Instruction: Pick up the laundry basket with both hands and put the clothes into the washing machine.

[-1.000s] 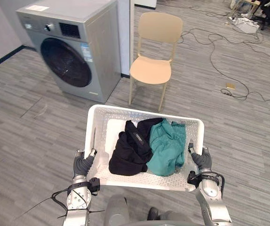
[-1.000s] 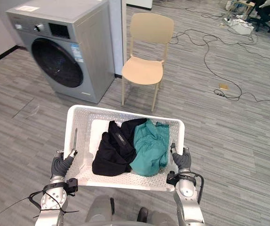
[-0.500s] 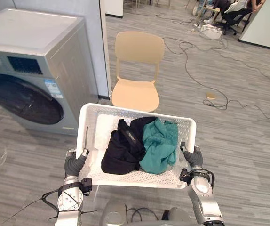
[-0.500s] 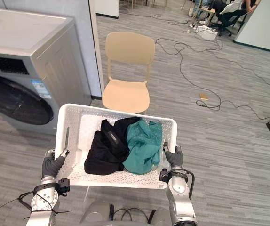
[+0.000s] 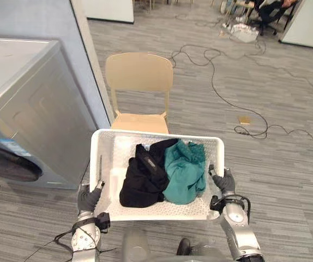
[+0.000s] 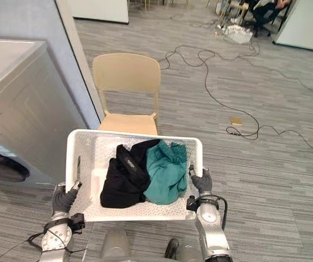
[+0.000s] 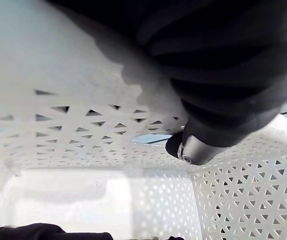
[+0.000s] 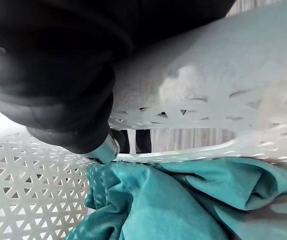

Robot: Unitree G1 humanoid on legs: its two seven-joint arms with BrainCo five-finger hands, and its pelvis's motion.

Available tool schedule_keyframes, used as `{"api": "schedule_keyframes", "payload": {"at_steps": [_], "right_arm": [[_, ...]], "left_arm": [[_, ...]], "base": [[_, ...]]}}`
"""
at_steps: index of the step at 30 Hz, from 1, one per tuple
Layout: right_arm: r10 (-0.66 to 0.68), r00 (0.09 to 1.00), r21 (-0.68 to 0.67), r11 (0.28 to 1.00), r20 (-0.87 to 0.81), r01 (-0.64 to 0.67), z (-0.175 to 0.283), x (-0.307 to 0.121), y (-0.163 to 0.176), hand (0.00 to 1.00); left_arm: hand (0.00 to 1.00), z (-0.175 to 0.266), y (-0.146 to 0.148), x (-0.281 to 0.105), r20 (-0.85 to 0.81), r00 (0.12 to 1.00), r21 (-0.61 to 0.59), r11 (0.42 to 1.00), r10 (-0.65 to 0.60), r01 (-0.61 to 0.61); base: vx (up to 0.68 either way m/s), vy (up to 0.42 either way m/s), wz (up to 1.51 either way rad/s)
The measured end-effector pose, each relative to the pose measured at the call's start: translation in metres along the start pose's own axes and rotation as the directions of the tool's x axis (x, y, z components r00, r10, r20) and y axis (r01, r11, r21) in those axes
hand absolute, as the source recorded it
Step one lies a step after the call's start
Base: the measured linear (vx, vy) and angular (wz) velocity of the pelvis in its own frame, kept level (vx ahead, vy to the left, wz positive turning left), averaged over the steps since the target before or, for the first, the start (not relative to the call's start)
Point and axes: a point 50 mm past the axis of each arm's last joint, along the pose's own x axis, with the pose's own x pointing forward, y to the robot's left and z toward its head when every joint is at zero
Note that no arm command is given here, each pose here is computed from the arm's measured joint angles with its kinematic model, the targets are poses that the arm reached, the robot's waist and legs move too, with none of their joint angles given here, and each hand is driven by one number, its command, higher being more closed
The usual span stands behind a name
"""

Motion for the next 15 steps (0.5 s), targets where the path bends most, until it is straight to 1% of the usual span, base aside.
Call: {"api": "schedule_keyframes", "payload": {"at_steps": [2, 4, 8, 11, 12, 15], "right_arm": [[0.0, 1.0, 0.003, 1.0, 0.004, 0.0, 0.0, 0.0, 0.0, 1.0], [-0.002, 1.0, 0.006, 1.0, 0.02, 0.002, 0.004, 0.003, 0.0, 1.0], [0.001, 0.999, 0.008, 1.0, 0.034, -0.002, 0.007, 0.006, 0.002, 1.0], [0.011, 1.0, 0.056, 0.998, 0.023, -0.012, 0.007, 0.009, 0.015, 1.0], [0.024, 0.999, 0.057, 0.998, 0.04, -0.026, 0.012, 0.012, 0.019, 1.0], [0.024, 0.998, 0.029, 0.999, 0.058, -0.025, 0.016, 0.014, 0.018, 1.0]], "left_arm": [[1.0, 0.001, 0.0, 0.001, 0.005, 1.0, 0.0, 1.0, 0.0, 0.0], [1.0, 0.004, -0.001, 0.003, 0.019, 1.0, -0.004, 1.0, -0.001, 0.001], [1.0, 0.006, 0.0, 0.005, 0.03, 1.0, -0.008, 1.0, 0.006, -0.005], [1.0, 0.013, 0.011, 0.017, 0.064, 0.997, 0.024, 0.999, 0.039, -0.041], [1.0, 0.013, 0.014, 0.018, 0.068, 0.996, 0.022, 0.998, 0.058, -0.06], [1.0, 0.013, 0.012, 0.017, 0.066, 0.996, 0.012, 0.998, 0.063, -0.064]], "base": [[0.43, -0.057, -0.02], [0.45, 0.096, 0.04], [0.36, 0.27, -0.09], [0.3, 0.26, -0.07], [0.18, 0.231, -0.12], [0.14, 0.285, -0.12]]}}
